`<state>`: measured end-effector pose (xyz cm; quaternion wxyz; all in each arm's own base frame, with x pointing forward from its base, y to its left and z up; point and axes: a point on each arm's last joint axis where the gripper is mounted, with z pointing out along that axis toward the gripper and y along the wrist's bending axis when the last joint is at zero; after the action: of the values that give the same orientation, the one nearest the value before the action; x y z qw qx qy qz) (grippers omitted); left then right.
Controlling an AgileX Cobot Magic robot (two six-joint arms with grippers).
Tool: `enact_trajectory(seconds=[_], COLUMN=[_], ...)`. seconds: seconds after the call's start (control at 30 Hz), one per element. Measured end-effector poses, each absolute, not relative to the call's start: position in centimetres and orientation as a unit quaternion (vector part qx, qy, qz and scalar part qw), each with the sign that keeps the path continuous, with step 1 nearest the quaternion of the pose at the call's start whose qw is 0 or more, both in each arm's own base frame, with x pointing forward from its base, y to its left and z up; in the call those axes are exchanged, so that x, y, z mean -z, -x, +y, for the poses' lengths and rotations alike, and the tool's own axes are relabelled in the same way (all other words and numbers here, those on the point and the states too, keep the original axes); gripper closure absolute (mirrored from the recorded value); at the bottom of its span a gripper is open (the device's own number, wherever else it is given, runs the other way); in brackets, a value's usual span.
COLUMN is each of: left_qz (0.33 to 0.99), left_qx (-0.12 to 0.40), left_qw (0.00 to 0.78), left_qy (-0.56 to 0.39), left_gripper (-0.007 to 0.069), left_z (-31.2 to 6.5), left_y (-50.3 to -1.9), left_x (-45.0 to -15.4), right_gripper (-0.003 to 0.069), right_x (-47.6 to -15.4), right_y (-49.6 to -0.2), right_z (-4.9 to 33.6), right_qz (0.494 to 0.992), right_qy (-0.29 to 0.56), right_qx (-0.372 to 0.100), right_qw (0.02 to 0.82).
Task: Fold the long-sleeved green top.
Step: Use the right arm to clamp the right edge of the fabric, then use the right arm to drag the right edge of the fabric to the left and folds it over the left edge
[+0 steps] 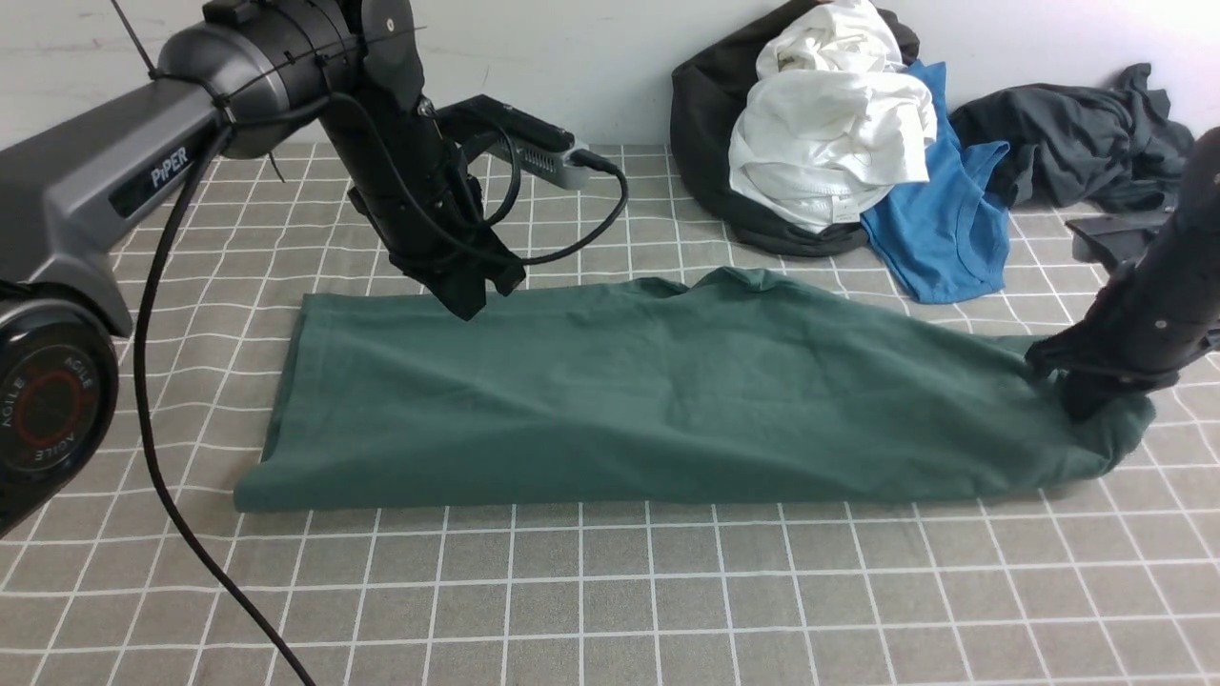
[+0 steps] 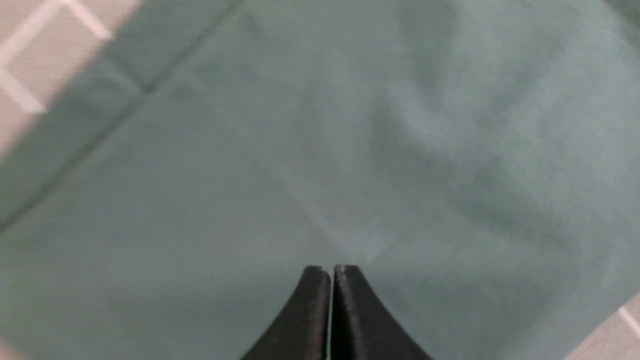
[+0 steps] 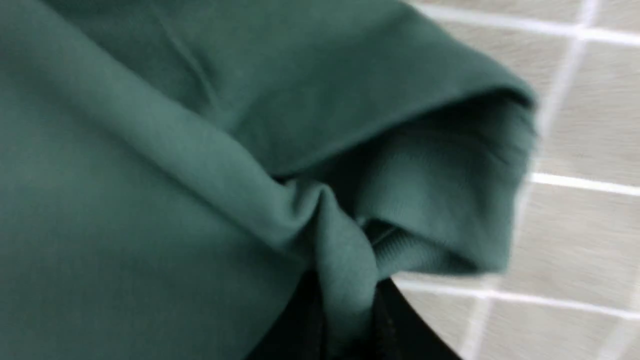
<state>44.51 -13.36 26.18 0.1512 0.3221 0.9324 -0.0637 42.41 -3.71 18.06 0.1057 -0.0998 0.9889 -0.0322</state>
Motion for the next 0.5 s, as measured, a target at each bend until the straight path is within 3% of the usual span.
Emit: enact_trajectory(seconds=[0.17, 0.3, 0.37, 0.5], left_qz=[0.932, 0.926, 0.924, 0.91], left_qx=[0.03, 0.015, 0.013, 0.011], left_qw=[0.223, 0.281, 0.294, 0.338], left_qy=[-0.283, -0.25, -0.245, -0.239], left_gripper=[0.0633, 0.0633, 0.0633, 0.0633], left_z=[-10.0, -7.6, -7.3, -6.6], left_y=[-42.6, -40.1, -39.3, -36.0], left_x=[-33.0, -38.4, -39.5, -43.7], right_gripper=[0.0594, 0.0594, 0.0594, 0.0594], right_x=[-24.6, -29.6, -30.9, -35.9], right_y=[-40.6, -38.7, -38.2, -37.6], right_z=[-5.8, -6.5, -6.0, -0.2], right_qz=[0.975, 0.961, 0.957, 0.938], right_qy=[0.099, 0.093, 0.097, 0.157], right_qx=[0.121, 0.153, 0.153, 0.096], right_qw=[0.158, 0.211, 0.227, 0.295])
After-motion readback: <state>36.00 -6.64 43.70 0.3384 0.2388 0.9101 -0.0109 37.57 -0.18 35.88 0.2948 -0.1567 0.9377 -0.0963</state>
